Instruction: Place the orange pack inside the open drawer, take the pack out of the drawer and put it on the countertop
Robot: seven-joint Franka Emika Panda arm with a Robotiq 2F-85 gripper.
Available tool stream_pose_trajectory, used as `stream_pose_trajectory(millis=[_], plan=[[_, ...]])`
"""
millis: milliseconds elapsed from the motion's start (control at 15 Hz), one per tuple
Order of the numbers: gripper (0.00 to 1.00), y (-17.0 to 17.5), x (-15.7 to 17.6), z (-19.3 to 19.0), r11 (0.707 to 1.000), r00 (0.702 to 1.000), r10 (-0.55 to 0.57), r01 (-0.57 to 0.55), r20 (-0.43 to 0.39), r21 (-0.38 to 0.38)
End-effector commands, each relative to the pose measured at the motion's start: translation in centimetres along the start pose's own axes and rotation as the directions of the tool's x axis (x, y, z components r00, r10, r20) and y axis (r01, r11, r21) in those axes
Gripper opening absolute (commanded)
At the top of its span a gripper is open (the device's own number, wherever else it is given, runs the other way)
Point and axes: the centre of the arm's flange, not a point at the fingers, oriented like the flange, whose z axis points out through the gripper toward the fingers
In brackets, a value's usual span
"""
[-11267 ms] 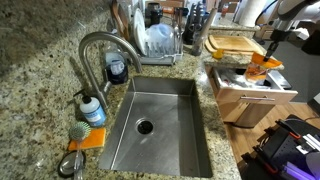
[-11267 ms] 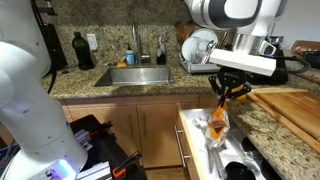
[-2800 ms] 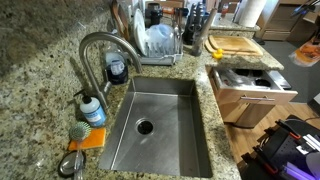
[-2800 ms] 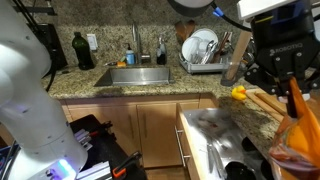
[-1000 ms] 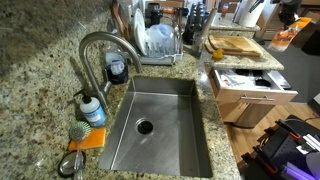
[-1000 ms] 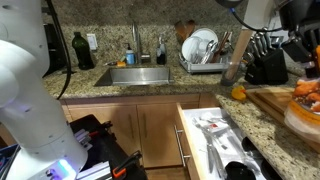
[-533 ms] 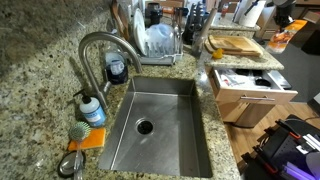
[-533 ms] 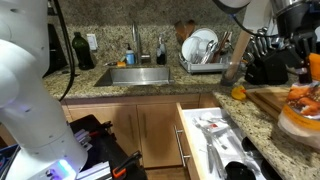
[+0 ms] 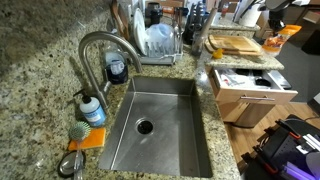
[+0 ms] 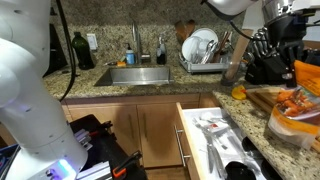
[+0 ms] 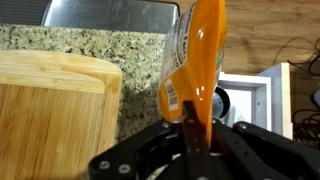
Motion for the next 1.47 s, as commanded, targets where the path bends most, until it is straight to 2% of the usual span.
stream_pose_trajectory(millis=[0,200,267,667,867,933,1200,1400], plan=[[0.0,1.0,0.5,1.4,1.0,1.0,-0.009,0.009,0.007,-0.009],[0.0,2.3,1.2,2.5,0.997,0.998,0.041,-0.038,0.044,-0.06],[0.0,0.8,1.0,1.5,1.0,1.0,0.012,-0.011,0.018,-0.025],[0.0,1.0,1.8,3.0,1.0,1.0,0.015,-0.014,0.024,-0.021],[0.0,1.3,2.6,4.4,0.997,0.996,0.074,-0.073,0.047,-0.032],[0.0,1.0,2.1,3.2,0.999,0.998,0.044,-0.043,0.034,-0.011],[0.0,1.1,2.4,3.5,0.999,0.998,0.046,-0.045,0.036,-0.008],[0.0,1.8,2.6,3.6,0.995,0.993,0.093,-0.09,-0.068,0.051]])
